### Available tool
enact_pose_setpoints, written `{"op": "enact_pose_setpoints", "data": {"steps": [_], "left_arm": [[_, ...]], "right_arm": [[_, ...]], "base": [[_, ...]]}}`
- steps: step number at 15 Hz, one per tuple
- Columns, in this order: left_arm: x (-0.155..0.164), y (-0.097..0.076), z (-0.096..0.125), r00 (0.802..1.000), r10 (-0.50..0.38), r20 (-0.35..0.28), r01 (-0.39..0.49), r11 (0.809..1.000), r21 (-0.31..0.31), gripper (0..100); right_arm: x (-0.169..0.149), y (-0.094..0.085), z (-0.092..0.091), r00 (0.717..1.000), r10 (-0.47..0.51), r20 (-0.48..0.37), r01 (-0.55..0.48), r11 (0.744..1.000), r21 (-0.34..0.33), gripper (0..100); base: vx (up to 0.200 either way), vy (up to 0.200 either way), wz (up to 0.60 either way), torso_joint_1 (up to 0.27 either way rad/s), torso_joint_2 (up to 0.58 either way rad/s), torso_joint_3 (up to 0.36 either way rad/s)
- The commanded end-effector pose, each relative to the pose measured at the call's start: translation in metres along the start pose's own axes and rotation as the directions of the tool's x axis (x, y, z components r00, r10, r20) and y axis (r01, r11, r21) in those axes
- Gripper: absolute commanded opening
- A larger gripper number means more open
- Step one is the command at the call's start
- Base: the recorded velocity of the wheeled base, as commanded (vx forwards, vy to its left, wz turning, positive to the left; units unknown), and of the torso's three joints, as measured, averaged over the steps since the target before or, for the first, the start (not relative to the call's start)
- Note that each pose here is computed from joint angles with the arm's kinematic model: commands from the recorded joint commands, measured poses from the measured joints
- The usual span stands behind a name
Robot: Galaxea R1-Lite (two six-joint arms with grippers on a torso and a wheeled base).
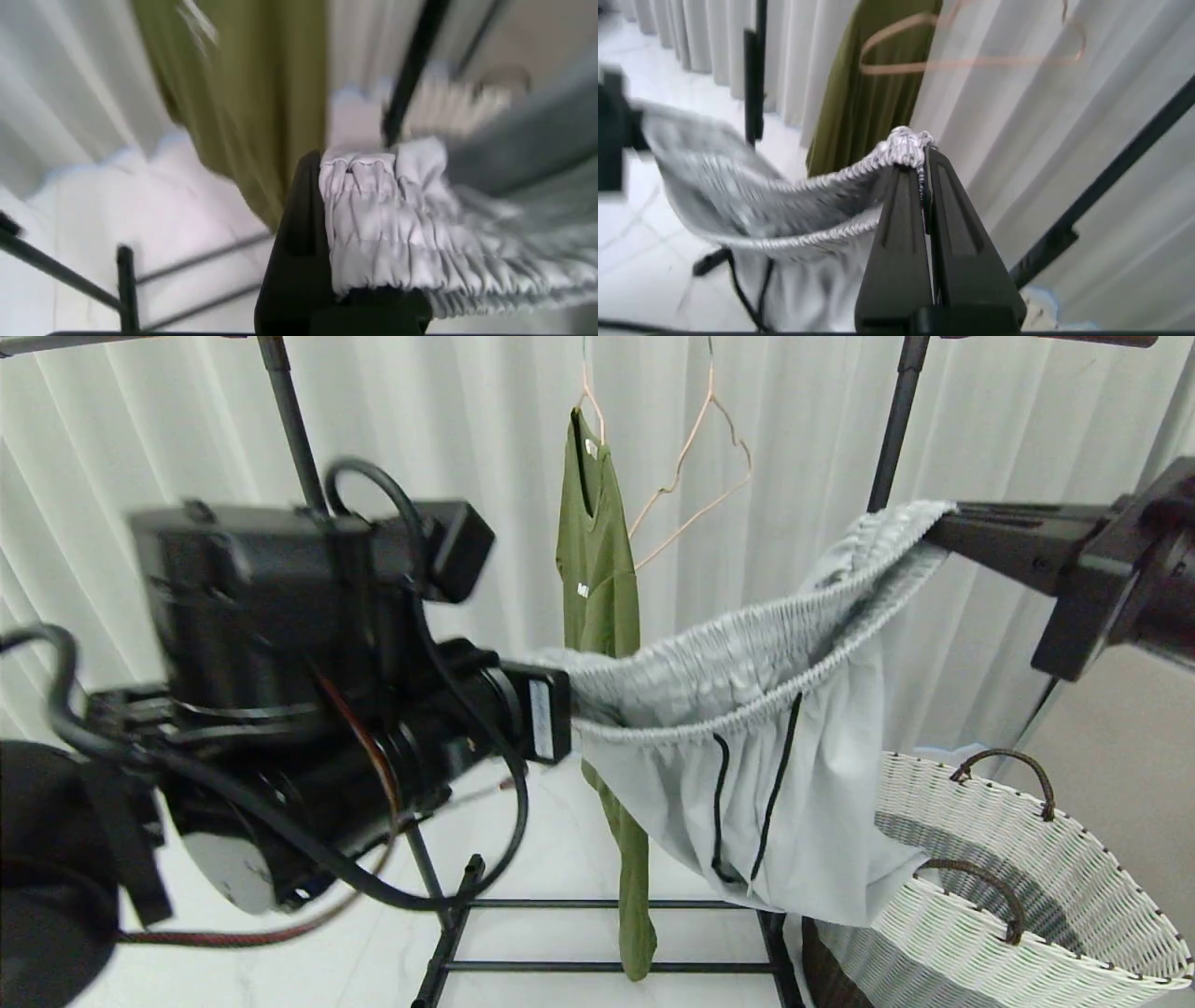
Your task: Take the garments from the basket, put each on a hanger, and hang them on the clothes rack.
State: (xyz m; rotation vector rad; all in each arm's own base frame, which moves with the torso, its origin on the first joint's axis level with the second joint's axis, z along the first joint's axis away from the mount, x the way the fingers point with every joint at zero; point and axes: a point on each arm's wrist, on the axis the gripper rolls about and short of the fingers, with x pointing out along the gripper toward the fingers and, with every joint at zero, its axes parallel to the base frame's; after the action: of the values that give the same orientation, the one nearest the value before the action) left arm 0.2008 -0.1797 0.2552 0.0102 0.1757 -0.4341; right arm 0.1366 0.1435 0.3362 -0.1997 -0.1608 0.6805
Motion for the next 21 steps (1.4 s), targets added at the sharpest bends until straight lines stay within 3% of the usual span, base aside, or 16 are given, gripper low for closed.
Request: {"op": "enact_pose_setpoints", "data": {"steps": [1,4,7,9,12,15,17,21], "left_arm": [[-0.034,0.024,0.06,0.983,0.035,0.178,-0.025,0.998,-0.061,0],[-0.047,0.029,0.106,0.962,0.052,0.269,-0.047,0.999,-0.026,0],[-0.053,0.031,0.132,0.934,0.06,0.352,-0.073,0.997,0.024,0],[-0.051,0.029,0.124,0.944,0.059,0.325,-0.075,0.996,0.037,0],[-0.052,0.016,0.089,0.976,0.018,0.218,-0.04,0.994,0.1,0],[-0.04,0.012,0.056,0.993,0.043,0.106,-0.051,0.996,0.075,0],[-0.033,0.01,0.053,0.993,0.079,0.092,-0.079,0.997,0.004,0],[-0.039,0.012,0.06,0.986,0.12,0.119,-0.118,0.993,-0.022,0]], "right_arm": [[0.016,-0.004,0.019,0.999,-0.018,0.047,0.019,1.0,-0.019,0],[0.014,-0.01,0.034,0.995,-0.04,0.095,0.046,0.997,-0.058,0],[0.012,-0.015,0.044,0.99,-0.061,0.129,0.073,0.993,-0.089,0],[0.011,-0.014,0.04,0.991,-0.067,0.115,0.078,0.993,-0.092,0],[0.015,-0.011,0.023,0.994,-0.097,0.049,0.102,0.989,-0.107,0],[0.021,-0.005,0.005,0.996,-0.083,-0.014,0.081,0.99,-0.112,0],[0.024,-0.004,0.001,0.996,-0.086,-0.014,0.084,0.99,-0.11,0],[0.026,-0.007,0.0,0.995,-0.101,-0.011,0.099,0.989,-0.11,0]], "base": [[0.0,0.0,0.0,0.0,0.0,0.0],[0.0,0.0,0.0,0.0,0.0,0.0],[0.0,0.0,0.0,0.0,0.0,0.0],[0.0,0.0,0.0,0.0,0.0,0.0],[0.0,0.0,0.0,0.0,0.0,0.0],[0.0,0.0,0.0,0.0,0.0,0.0],[0.0,0.0,0.0,0.0,0.0,0.0],[0.0,0.0,0.0,0.0,0.0,0.0]]}}
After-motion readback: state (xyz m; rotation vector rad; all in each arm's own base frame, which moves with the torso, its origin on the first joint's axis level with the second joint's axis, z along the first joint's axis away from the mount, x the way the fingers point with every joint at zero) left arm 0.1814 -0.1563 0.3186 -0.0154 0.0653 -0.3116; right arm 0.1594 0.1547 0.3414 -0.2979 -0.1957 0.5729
